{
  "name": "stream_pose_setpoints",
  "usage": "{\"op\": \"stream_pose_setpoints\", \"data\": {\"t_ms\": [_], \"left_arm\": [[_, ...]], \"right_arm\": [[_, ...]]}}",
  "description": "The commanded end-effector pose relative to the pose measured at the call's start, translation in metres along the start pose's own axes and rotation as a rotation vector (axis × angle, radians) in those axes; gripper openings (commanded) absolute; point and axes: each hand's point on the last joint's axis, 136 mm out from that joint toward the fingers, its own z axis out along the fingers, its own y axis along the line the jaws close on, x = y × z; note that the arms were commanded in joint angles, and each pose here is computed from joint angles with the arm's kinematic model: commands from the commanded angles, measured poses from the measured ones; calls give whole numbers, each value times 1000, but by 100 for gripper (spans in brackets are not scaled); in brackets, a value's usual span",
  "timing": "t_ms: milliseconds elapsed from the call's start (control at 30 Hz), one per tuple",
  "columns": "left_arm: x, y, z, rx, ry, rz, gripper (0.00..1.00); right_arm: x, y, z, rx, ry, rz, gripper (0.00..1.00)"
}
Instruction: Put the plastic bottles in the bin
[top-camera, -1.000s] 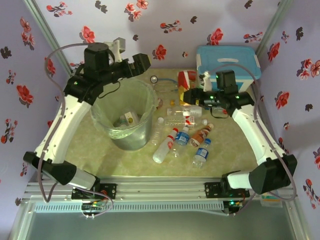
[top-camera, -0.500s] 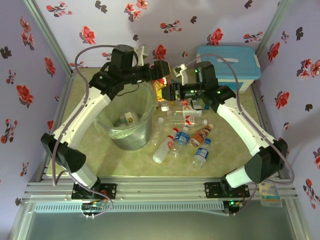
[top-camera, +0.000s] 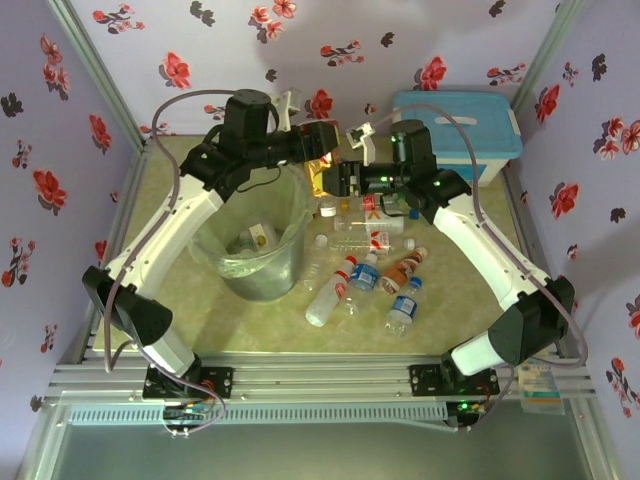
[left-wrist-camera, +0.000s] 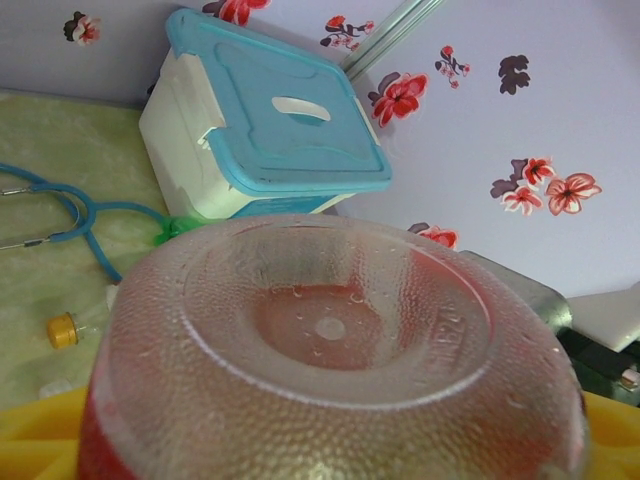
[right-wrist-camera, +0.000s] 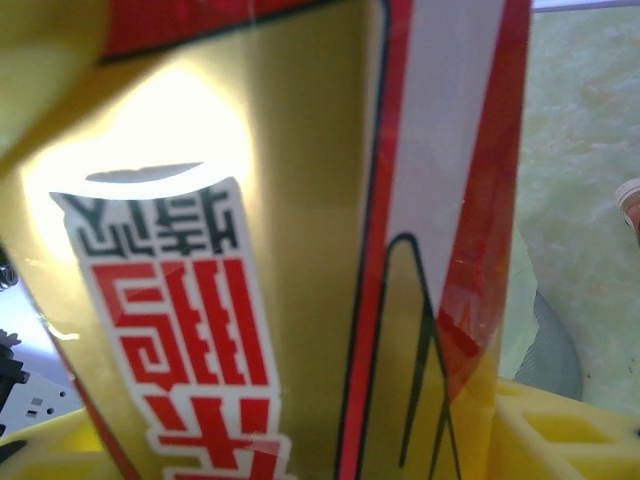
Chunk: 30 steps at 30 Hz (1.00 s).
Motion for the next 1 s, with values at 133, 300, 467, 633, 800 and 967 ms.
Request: {"op": "stream_pose_setpoints", "data": {"t_ms": [133, 300, 467, 633, 800, 967], "left_arm": [[-14, -11, 3, 46, -33, 3, 67], [-27, -10, -7, 39, -60, 16, 67], [-54, -12, -38, 21, -122, 57, 67], [-83, -14, -95, 68, -211, 85, 65], [-73, 33, -145, -140, -189, 99, 56], [-32, 96, -158, -444, -50, 116, 37]], "right_arm": [[-18, 8, -14, 37, -81, -75, 98], [-30, 6, -33, 87, -156, -74, 99], [-42, -9, -69, 146, -282, -29, 99], [-38, -43, -98, 272, -355, 38, 99], [-25, -77, -109, 407, -362, 107, 99], [-3, -124, -125, 649, -329, 208, 99]]}}
